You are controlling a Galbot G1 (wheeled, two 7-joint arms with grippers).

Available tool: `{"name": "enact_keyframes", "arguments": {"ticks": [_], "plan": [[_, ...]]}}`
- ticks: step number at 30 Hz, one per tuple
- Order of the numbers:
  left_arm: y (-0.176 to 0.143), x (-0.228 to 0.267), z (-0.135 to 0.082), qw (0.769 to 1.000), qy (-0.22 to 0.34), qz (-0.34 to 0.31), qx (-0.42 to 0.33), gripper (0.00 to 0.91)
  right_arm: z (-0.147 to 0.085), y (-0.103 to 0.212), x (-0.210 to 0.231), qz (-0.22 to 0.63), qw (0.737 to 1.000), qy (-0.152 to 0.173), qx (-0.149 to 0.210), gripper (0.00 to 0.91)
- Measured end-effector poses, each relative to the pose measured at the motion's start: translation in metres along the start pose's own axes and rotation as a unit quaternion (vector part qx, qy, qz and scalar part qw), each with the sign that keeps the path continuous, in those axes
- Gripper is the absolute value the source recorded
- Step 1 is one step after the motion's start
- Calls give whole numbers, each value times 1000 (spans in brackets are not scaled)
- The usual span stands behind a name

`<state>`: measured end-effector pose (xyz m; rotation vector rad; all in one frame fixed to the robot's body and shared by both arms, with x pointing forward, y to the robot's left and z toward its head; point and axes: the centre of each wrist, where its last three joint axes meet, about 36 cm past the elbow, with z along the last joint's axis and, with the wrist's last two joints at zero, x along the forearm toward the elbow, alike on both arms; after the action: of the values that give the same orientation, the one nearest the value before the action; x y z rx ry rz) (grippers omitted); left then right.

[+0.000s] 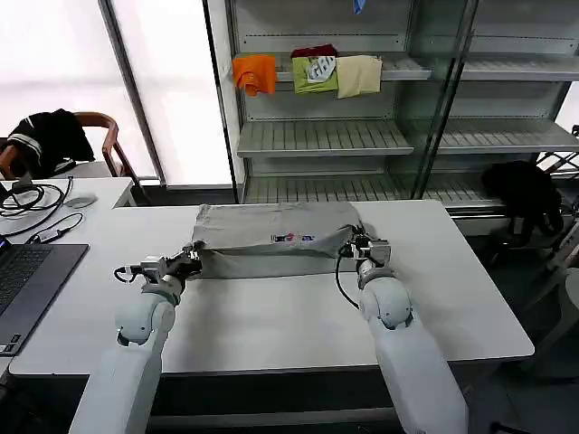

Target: Fold and organize the clothes.

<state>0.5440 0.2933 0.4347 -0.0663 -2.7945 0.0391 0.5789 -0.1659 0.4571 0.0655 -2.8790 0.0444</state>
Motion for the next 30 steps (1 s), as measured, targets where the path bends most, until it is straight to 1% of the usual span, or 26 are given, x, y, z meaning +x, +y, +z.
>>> {"name": "enact_keyframes", "arguments": {"ticks": [3, 4, 5, 6, 7, 13, 17, 24, 30], "plan": [[-1, -6, -1, 1000, 6, 0, 0, 20, -3, 2, -10, 1, 1000, 6, -7, 0], [-1, -8, -2, 1000, 8, 0, 0, 161, -4, 3, -12, 2, 1000, 7, -9, 0], [-1, -10, -2, 1000, 9, -1, 0, 494, -5, 4, -16, 2, 1000, 9, -13, 10], [-1, -11, -3, 1000, 10, -2, 0, 907, -7, 5, -20, 2, 1000, 11, -19, 705], [-1, -12, -4, 1000, 11, -3, 1, 907, -8, 7, -23, 3, 1000, 12, -25, 907], [-2, -15, -8, 1000, 14, -9, 1, 907, -17, 22, -44, 3, 998, 19, -67, 907], [0, -13, -8, 1000, 19, -13, 0, 907, -20, 29, -51, 5, 996, 24, -82, 907], [-1, -6, -10, 1000, 18, -15, -4, 907, -25, 31, -51, 13, 996, 30, -84, 907], [-8, 1, -10, 1000, 15, -11, -7, 907, -27, 28, -39, 21, 996, 31, -79, 907]]}}
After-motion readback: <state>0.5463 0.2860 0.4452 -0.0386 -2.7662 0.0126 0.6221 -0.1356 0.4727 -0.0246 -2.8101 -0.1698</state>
